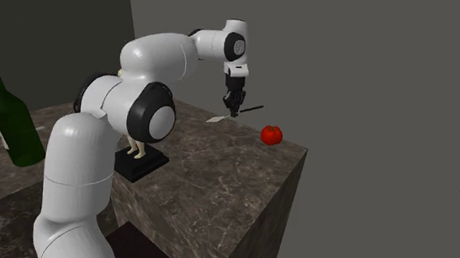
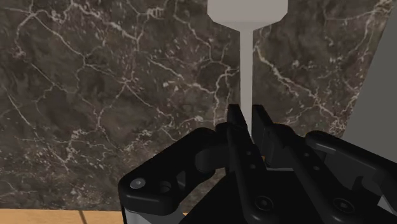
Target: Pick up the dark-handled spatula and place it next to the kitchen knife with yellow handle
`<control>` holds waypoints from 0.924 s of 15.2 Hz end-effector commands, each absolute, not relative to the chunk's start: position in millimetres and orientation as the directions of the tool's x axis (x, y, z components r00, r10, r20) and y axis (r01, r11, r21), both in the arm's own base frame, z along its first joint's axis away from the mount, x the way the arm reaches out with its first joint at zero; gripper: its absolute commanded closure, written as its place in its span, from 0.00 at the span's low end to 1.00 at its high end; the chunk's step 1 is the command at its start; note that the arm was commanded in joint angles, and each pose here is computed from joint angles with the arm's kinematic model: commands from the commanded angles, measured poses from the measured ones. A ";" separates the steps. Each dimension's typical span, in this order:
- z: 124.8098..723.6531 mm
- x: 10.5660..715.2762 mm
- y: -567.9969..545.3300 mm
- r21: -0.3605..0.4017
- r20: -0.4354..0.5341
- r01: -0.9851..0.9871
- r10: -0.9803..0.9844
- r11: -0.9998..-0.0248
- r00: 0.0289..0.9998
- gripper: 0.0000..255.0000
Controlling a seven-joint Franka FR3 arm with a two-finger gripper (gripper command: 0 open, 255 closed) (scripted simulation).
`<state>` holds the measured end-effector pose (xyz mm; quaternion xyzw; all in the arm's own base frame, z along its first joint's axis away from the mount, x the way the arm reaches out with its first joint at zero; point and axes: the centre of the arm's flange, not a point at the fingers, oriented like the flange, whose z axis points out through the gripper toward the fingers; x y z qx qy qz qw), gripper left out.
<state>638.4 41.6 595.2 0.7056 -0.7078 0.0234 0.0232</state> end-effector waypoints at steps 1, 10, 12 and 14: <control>596.8 626.7 65.7 0.000 0.066 -1.000 -0.998 0.004 -0.004 1.00; 596.9 578.0 174.0 0.000 0.066 -1.000 -0.998 0.004 -0.004 1.00; 596.9 567.1 198.1 0.000 0.066 -1.000 -0.998 0.004 -0.004 1.00; 597.0 556.3 222.2 0.000 0.066 -1.000 -0.998 0.004 -0.004 1.00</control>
